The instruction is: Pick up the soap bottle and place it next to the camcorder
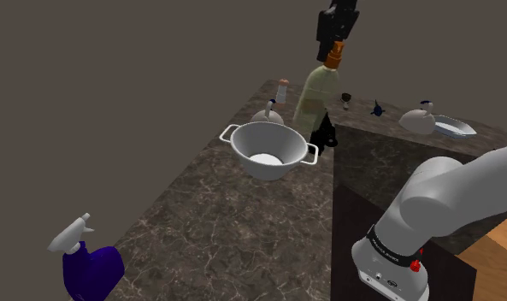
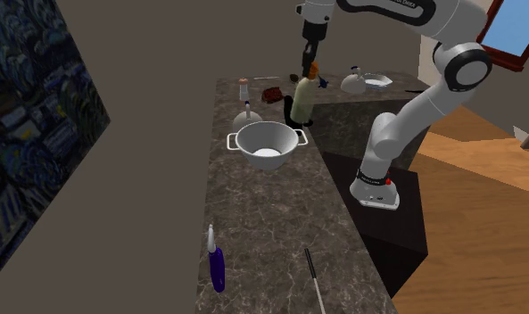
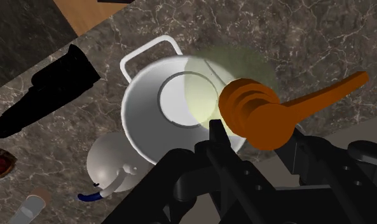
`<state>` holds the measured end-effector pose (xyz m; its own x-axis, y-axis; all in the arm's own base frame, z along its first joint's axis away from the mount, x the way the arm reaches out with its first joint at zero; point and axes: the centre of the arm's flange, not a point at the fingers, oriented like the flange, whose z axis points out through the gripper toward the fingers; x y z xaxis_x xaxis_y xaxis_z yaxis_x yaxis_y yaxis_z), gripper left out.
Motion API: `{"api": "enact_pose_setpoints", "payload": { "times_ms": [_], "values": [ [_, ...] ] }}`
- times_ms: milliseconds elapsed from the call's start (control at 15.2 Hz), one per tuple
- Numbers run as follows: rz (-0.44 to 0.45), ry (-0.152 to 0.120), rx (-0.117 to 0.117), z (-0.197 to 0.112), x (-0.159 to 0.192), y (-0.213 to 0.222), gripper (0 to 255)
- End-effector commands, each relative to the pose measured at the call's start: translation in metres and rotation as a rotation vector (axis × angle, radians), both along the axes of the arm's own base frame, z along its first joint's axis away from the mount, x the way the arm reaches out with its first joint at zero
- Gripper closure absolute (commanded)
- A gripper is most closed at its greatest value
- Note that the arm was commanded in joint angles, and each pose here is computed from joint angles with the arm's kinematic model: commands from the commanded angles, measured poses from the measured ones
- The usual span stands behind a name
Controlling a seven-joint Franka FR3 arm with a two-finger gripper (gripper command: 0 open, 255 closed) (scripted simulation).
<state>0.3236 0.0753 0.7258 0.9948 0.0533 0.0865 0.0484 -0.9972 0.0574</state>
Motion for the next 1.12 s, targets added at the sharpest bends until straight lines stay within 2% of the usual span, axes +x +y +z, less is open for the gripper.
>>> {"api": "enact_pose_setpoints", "payload": {
  "times_ms": [0,1056],
  "values": [
    [0.002,0.000,0.000,0.000,-0.006,-0.026,255],
    [0.002,0.000,0.000,0.001,-0.049,-0.231,255]
  ]
}}
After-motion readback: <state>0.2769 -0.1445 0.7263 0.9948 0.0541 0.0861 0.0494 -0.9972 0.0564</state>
